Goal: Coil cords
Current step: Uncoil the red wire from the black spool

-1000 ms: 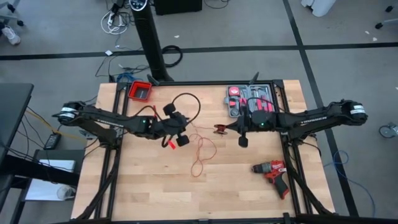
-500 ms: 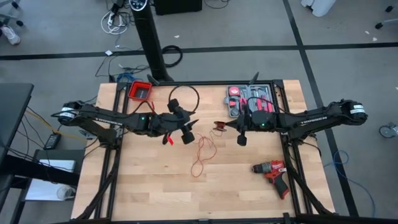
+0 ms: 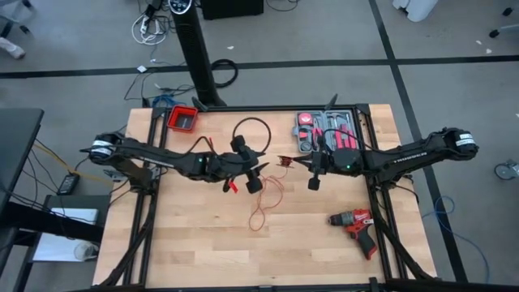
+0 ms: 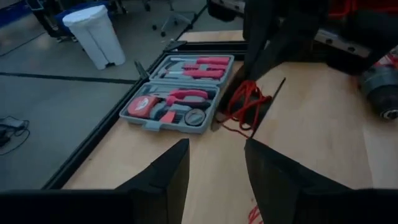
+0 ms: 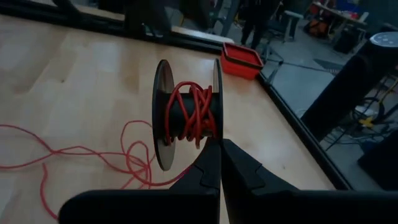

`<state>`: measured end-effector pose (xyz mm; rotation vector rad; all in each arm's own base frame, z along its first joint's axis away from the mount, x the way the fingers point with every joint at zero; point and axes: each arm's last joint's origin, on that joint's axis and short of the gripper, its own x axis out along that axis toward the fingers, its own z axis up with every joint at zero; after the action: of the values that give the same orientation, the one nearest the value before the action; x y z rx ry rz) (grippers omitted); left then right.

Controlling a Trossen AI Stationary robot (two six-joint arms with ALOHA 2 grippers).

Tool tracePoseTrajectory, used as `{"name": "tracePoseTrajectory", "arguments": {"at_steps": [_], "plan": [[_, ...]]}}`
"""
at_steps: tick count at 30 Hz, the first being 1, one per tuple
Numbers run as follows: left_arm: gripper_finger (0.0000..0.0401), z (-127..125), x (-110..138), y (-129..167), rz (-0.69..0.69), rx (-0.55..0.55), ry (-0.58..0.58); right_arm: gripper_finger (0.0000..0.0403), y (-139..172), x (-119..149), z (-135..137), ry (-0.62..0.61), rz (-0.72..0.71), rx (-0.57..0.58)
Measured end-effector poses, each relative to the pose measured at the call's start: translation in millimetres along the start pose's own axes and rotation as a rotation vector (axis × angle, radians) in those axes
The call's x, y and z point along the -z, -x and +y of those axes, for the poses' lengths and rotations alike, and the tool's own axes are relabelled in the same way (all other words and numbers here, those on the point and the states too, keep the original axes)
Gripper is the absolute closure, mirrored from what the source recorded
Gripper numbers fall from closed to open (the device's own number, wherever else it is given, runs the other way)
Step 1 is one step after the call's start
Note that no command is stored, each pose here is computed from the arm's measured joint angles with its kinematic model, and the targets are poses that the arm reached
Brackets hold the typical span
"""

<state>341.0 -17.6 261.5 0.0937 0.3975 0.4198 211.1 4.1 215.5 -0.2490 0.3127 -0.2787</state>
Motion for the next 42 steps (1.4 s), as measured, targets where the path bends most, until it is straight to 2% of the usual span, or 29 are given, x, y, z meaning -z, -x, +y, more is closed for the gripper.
{"name": "tracePoseTrajectory", "arguments": {"at_steps": [8,12,18,30,34,42], "plan": [[0.0240,-8,13,-12,0.053,0.066,0.060,0.0403,1,-2,1,-0.005,-0.012,0.006],[0.0240,-9,24,-14,0.081,0.066,0.080,0.0403,8,-10,2,-0.024,-0.077,-0.010],[0.0240,-11,26,-16,-0.027,0.125,0.148,0.0403,14,-19,1,-0.053,-0.161,-0.017],[0.0240,-9,15,-15,-0.148,0.123,0.072,0.0403,16,-39,-6,-0.042,-0.393,-0.023],[0.0240,-7,15,-16,-0.145,0.118,0.073,0.0403,13,-38,-10,-0.034,-0.384,-0.004],[0.0240,-8,15,-16,-0.146,0.119,0.078,0.0403,7,-33,-7,-0.032,-0.352,-0.034]]}}
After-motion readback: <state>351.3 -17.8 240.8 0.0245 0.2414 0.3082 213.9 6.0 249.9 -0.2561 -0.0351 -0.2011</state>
